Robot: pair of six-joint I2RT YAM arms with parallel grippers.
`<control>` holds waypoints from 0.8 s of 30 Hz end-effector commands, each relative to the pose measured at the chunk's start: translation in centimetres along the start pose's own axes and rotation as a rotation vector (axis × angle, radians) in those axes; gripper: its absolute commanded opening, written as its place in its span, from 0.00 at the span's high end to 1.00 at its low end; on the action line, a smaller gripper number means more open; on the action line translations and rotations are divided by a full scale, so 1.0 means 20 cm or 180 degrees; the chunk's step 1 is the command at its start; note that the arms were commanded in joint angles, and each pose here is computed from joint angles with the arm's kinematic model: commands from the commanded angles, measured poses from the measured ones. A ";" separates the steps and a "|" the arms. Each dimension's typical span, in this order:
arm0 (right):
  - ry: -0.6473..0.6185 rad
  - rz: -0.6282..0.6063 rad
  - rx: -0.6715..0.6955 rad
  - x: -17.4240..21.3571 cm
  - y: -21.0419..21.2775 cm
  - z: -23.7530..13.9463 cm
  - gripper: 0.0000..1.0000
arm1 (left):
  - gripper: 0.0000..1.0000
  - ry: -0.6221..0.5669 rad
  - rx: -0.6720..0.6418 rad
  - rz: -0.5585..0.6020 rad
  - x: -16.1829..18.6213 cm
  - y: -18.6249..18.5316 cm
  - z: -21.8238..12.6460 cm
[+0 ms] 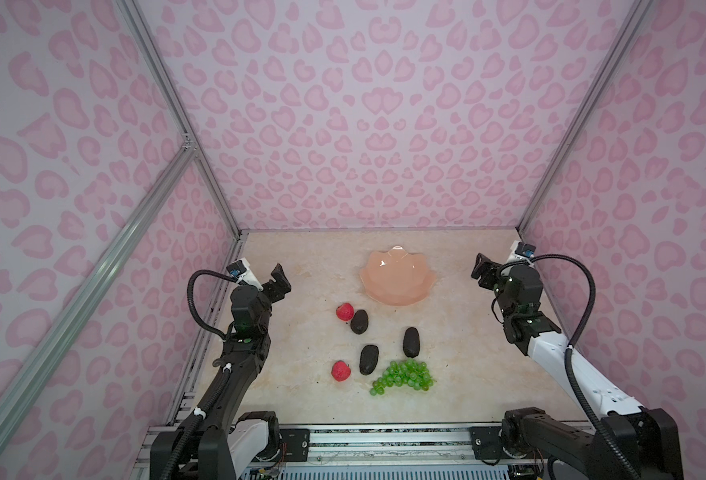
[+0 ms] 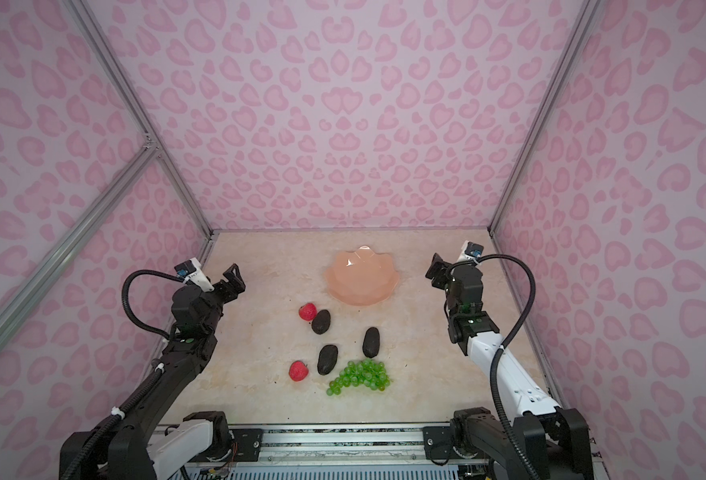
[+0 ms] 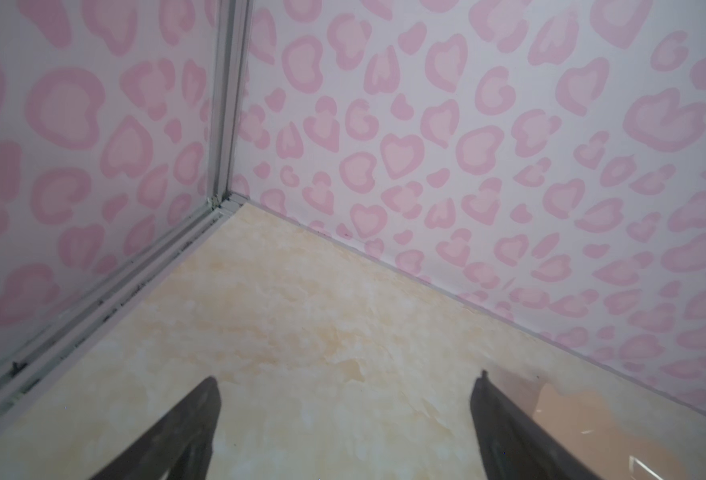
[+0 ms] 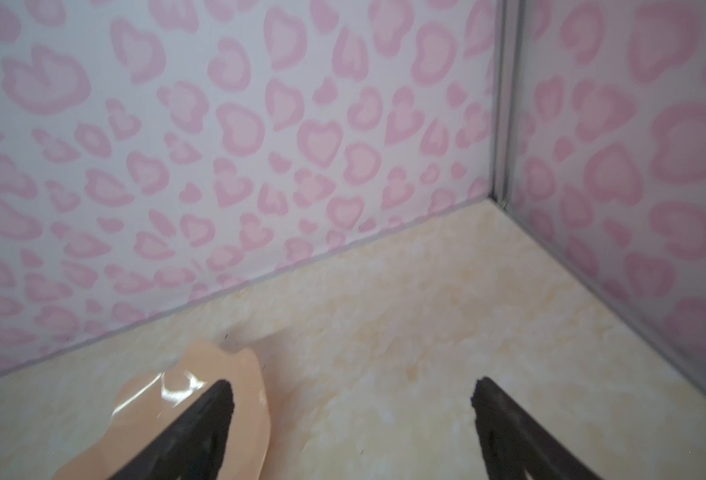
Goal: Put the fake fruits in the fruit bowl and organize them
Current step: 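Reach the right gripper to the avocado nearest the grapes and grasp it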
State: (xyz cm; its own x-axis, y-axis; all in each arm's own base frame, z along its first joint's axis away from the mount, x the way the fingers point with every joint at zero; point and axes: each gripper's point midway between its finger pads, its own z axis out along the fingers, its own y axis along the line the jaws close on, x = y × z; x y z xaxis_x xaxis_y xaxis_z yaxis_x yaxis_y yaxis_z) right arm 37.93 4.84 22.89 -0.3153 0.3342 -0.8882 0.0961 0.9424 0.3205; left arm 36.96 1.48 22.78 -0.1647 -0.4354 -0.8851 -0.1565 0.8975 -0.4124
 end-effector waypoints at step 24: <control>0.2147 -0.0684 0.0279 1.35 0.41 -0.18 0.48 | 0.12 0.1135 0.0080 -0.0413 0.32 -0.02 -0.37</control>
State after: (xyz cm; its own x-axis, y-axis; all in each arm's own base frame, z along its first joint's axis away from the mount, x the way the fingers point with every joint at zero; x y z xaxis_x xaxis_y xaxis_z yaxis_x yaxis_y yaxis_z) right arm 26.71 21.84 2.57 -0.8583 0.0594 -0.5096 0.0084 0.9948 0.1017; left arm 29.46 -2.17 19.39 -0.4514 -0.5358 -0.7136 -0.1568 0.8348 -0.5277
